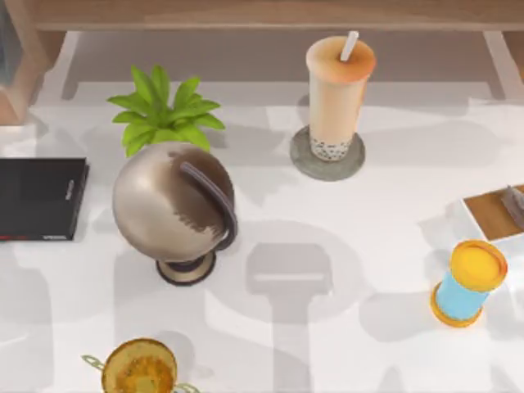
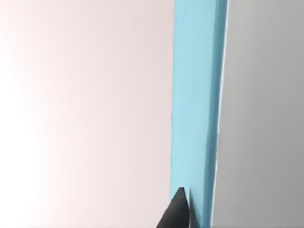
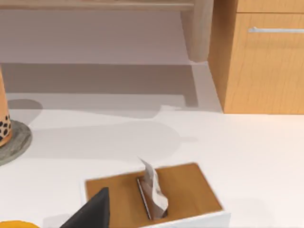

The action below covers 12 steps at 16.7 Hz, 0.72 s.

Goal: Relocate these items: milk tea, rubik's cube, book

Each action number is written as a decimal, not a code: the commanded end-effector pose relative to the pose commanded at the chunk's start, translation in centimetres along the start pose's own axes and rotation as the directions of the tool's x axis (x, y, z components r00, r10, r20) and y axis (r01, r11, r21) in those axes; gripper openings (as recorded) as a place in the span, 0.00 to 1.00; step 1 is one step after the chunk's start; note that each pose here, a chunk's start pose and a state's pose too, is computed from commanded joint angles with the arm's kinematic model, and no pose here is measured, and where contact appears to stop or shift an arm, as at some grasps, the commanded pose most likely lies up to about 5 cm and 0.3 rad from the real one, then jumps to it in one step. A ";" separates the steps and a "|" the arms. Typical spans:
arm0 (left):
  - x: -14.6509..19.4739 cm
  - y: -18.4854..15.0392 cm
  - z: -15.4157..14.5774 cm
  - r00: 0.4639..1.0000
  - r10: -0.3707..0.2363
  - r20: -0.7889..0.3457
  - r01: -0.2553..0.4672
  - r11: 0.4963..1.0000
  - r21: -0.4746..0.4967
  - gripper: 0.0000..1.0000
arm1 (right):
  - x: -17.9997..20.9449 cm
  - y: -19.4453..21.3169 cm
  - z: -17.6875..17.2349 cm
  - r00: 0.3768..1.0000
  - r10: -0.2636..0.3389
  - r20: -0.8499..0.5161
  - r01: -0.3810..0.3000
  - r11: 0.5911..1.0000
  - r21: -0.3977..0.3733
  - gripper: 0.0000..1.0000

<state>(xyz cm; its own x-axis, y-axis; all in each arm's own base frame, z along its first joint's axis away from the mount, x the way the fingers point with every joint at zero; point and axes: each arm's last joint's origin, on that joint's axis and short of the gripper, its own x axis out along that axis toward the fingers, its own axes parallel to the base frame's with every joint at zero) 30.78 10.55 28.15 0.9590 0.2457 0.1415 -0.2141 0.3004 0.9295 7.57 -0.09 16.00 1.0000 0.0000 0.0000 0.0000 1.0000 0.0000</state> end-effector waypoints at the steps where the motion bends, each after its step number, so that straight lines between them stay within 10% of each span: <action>1: -0.8 -1.4 -0.3 0.999 -0.039 -0.004 0.039 0.997 0.063 0.00 | 0.0 0.0 0.0 1.000 0.000 0.000 0.000 1.000 0.000 1.00; 12: -8.9 -17.5 -2.8 0.781 -0.624 0.020 0.570 0.725 0.387 0.00 | 0.0 0.0 0.0 1.000 0.000 0.000 0.000 1.000 0.000 1.00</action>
<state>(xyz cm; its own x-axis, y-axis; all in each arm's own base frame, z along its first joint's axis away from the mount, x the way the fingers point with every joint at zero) 25.45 5.72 9.68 0.8863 -0.0141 -0.4630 0.4630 0.0014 0.8863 7.57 -0.09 16.00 1.0000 0.0000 0.0000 0.0000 1.0000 0.0000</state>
